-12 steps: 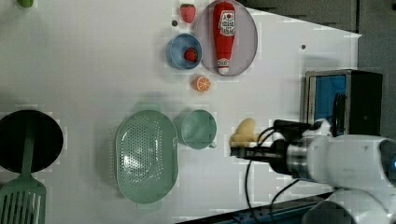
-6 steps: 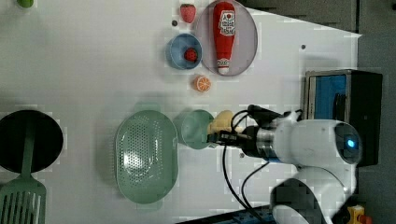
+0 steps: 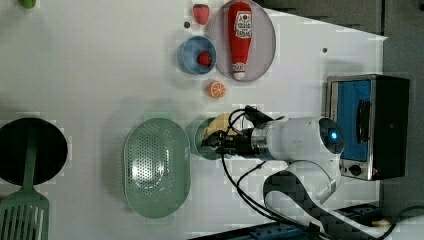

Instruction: Pick Banana and place it in mug.

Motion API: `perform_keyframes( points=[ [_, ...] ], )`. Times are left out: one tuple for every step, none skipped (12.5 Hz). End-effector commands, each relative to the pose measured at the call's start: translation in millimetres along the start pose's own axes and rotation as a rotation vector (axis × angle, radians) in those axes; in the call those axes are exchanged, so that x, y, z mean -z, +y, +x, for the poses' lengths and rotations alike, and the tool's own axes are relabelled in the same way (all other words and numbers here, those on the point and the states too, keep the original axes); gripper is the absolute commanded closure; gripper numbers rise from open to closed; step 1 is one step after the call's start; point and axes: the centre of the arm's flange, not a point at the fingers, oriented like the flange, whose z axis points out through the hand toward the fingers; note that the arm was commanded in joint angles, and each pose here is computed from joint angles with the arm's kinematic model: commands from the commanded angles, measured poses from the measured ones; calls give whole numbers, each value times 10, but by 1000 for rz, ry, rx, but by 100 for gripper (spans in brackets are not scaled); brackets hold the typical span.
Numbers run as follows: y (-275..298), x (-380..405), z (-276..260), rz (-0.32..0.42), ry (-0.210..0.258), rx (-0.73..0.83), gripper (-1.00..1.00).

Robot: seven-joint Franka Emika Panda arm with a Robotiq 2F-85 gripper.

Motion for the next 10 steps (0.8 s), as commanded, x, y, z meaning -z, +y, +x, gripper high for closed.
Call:
perform_keyframes(
  points=[
    [-143,640,12,64,122,-68,-87],
    [-158,746,-20,63,133,-62,-99],
    [-172,885,-41,71,154,-58,-100],
    [-182,1076,-52,87,185,-58,-100],
    [-156,1282,-69,94,213,-61,-100],
    [-105,1523,-84,100,242,-71,-100],
    [-23,1802,-92,102,269,-88,-100],
    [98,2111,-91,103,290,-114,-100],
    [249,2425,-101,96,297,-146,-100],
    [428,2714,-128,79,283,-178,-100]
  ],
)
